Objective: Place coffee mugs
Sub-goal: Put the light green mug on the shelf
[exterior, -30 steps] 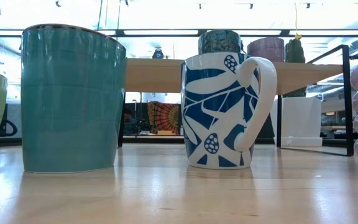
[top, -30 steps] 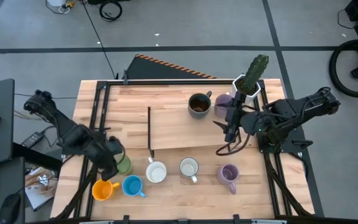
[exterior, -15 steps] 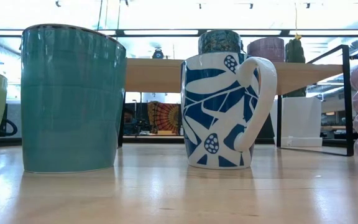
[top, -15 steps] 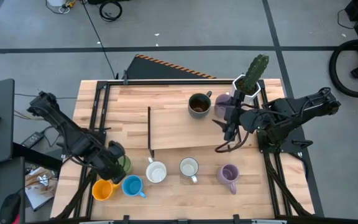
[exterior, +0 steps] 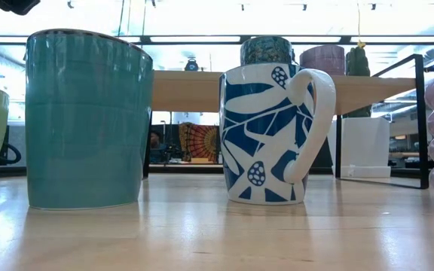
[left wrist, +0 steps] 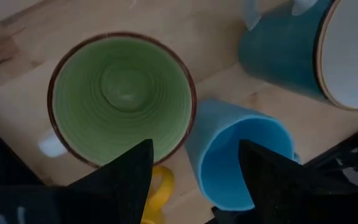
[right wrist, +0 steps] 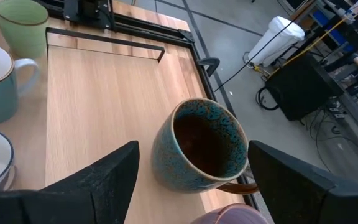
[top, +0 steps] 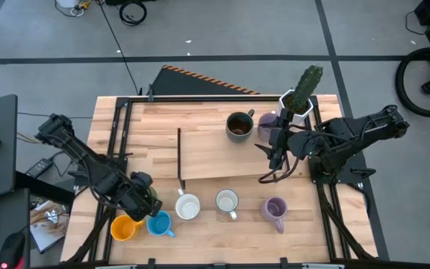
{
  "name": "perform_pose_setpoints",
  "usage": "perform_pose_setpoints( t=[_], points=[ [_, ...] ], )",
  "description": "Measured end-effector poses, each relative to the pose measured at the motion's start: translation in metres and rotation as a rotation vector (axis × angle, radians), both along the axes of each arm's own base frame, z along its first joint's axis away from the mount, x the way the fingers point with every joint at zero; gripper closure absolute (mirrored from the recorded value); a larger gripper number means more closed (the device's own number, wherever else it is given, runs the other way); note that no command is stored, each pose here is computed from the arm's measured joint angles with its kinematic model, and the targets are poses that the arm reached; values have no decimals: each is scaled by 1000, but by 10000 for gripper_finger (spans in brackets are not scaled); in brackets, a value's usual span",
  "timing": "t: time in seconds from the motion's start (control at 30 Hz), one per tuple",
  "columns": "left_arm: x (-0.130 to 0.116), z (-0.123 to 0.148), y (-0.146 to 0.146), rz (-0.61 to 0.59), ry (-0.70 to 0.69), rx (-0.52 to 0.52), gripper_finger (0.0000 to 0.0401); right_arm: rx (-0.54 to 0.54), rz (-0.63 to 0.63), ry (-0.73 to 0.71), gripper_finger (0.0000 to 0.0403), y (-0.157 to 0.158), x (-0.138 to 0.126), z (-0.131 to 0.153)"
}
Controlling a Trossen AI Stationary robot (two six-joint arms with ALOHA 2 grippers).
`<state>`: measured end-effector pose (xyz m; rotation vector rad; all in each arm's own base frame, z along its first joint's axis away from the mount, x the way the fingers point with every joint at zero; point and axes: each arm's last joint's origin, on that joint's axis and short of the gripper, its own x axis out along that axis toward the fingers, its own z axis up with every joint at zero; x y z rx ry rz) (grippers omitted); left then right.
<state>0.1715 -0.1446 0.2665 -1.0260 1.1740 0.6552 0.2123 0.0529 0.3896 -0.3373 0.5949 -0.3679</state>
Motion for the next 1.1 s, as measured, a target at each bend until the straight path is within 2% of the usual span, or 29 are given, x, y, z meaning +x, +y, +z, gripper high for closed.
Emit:
perform_pose_setpoints(
  t=[0.3,0.5,0.77,1.1],
  points=[
    [4,-1,1,-12,7,-17,159,-8,-3,6,96,-1,0,0],
    [11,2,-4,-12,-74,-67,159,-20,5,12,97,-1,0,0],
    [16,-7,-3,6,-50,6,159,-18,11,13,97,-1,0,0],
    [25,-28,-6,-14,54,105,159,-16,12,9,97,-1,1,0]
  ],
)
